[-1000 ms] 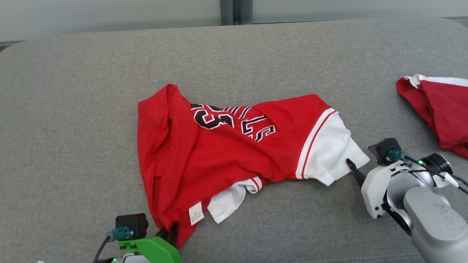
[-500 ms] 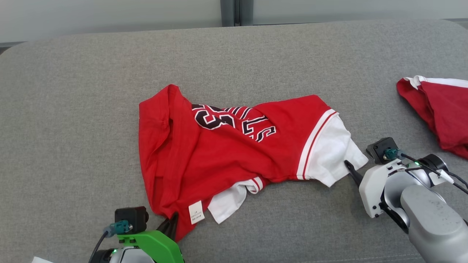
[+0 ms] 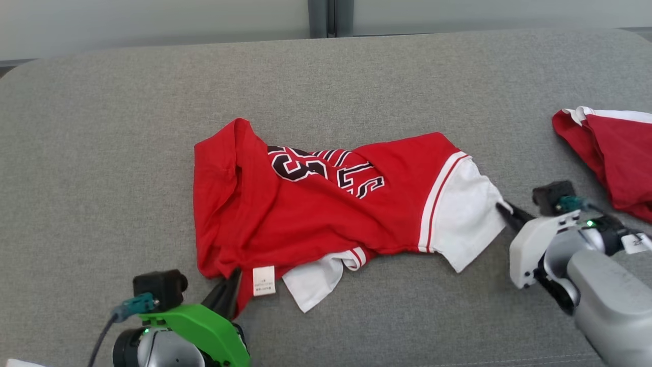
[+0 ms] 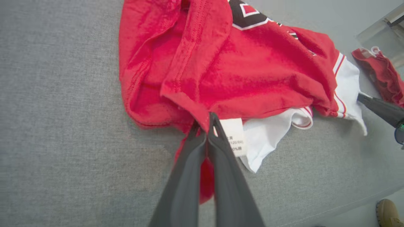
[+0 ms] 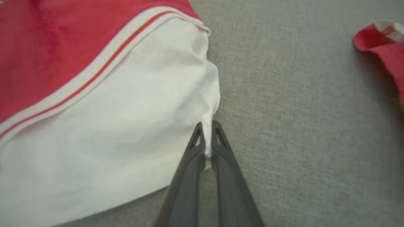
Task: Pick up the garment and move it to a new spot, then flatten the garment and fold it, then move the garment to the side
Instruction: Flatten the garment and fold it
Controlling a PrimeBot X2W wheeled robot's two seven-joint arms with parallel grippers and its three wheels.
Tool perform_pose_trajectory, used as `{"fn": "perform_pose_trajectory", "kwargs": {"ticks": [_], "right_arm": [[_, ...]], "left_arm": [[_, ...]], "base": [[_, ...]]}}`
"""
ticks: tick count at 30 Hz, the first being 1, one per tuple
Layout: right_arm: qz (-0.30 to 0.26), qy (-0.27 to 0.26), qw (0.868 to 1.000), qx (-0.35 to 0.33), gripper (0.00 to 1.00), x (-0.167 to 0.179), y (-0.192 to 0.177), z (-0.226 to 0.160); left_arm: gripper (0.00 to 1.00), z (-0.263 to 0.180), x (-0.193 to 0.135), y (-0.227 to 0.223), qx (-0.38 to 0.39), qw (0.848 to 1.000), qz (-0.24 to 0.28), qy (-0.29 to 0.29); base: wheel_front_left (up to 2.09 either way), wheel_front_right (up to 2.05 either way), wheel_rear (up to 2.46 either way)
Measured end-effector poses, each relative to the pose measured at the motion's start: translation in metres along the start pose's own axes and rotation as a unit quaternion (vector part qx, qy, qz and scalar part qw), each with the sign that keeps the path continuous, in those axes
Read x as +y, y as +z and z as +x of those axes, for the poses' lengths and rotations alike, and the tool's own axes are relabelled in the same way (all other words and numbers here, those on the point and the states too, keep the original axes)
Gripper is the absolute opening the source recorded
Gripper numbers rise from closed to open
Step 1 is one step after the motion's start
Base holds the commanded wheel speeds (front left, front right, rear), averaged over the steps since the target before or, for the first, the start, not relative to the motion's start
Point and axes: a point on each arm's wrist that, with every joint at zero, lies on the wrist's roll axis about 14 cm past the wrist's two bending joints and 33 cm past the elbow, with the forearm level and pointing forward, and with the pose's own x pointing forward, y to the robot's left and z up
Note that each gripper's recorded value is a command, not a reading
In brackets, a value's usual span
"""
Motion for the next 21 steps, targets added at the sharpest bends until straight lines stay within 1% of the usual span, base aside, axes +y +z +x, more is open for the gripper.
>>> {"fn": "perform_pose_trajectory", "kwargs": {"ticks": [2, 4, 8, 13, 14, 18, 20, 21], "right_arm": [[0.019, -0.010, 0.999, -0.036, 0.00, -0.013, 0.020, -0.004], [0.029, -0.016, 0.996, -0.079, 0.00, -0.026, 0.047, -0.010], [0.055, -0.030, 0.985, -0.164, 0.00, -0.055, 0.101, -0.035], [0.099, -0.043, 0.956, -0.274, 0.00, -0.090, 0.168, -0.081], [0.114, -0.042, 0.943, -0.308, 0.00, -0.098, 0.189, -0.099], [0.133, -0.038, 0.919, -0.369, 0.00, -0.110, 0.226, -0.131], [0.130, -0.045, 0.912, -0.385, 0.00, -0.118, 0.238, -0.143], [0.129, -0.051, 0.910, -0.390, 0.00, -0.124, 0.243, -0.148]], "left_arm": [[0.00, -0.004, -0.002, 0.017, -0.024, 1.000, -0.008, -0.007], [0.00, -0.009, -0.006, 0.036, -0.049, 0.999, -0.012, -0.020], [0.00, -0.025, -0.019, 0.067, -0.085, 0.995, -0.017, -0.053], [0.00, -0.042, -0.038, 0.098, -0.120, 0.988, -0.024, -0.099], [0.00, -0.047, -0.047, 0.109, -0.129, 0.984, -0.025, -0.121], [0.00, -0.055, -0.065, 0.135, -0.150, 0.974, -0.020, -0.168], [0.00, -0.059, -0.073, 0.149, -0.158, 0.968, -0.009, -0.193], [0.00, -0.060, -0.075, 0.159, -0.162, 0.966, 0.005, -0.202]], "base": [[0.00, 0.00, 0.00], [0.00, 0.00, 0.00], [0.00, 0.00, 0.00], [0.00, 0.00, 0.00], [0.00, 0.00, 0.00], [0.00, 0.00, 0.00], [0.00, 0.00, 0.00], [0.00, 0.00, 0.00]]}}
